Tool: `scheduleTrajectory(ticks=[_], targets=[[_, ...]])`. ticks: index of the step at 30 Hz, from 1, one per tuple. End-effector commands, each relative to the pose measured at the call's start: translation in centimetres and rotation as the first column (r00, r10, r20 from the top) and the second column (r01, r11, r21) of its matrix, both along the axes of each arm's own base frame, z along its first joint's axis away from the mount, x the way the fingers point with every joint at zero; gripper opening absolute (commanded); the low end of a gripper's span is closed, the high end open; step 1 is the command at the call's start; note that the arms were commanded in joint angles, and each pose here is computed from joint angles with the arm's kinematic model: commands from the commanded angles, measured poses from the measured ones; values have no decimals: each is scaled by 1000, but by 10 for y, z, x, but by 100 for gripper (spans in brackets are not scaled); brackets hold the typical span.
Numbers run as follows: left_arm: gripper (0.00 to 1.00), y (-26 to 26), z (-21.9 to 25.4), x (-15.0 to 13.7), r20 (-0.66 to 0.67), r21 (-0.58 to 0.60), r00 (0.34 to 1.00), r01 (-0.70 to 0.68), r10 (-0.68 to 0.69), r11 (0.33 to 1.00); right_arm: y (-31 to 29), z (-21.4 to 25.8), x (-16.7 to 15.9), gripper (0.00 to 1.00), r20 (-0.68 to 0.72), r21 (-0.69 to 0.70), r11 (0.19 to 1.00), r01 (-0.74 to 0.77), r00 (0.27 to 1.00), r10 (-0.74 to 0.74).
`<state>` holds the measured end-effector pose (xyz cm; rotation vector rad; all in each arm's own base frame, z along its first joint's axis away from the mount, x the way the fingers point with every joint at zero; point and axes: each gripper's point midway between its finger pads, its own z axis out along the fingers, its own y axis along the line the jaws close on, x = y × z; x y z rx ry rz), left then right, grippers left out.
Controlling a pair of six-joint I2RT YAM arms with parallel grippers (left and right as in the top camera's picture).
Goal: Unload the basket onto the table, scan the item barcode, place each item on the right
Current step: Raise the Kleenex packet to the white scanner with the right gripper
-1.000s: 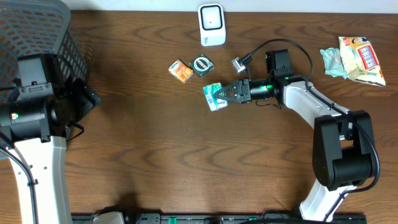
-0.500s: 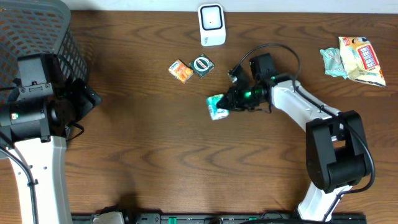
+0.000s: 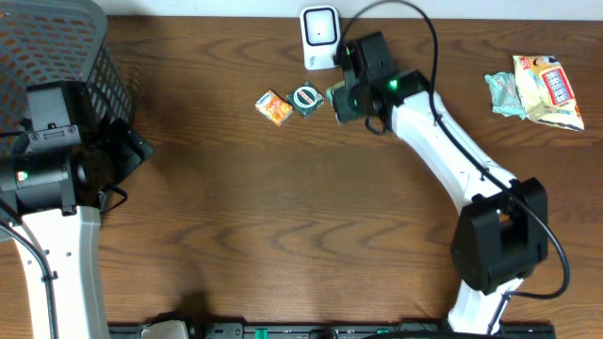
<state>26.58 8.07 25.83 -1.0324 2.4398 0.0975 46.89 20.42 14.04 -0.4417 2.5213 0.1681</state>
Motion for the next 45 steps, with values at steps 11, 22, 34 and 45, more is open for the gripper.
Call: scheduleTrajectory(ticks=[11,22,34,45], targets=[[98,1,1,0,3,-1,1000,-13,13,1000,-7,33,146,1,397,-417,907,63,910,119],[98,1,1,0,3,-1,1000,-13,13,1000,38,36,188,1,579,-514,857,31,750,320],[97,1,1,0,3,-1,1000,-13,13,1000,54,-3,181,1,367,-770,624,-133,708,604],[97,1,1,0,4,-1,1000,-13,13,1000,30,26,183,1,424,-786,617,40,761,491]])
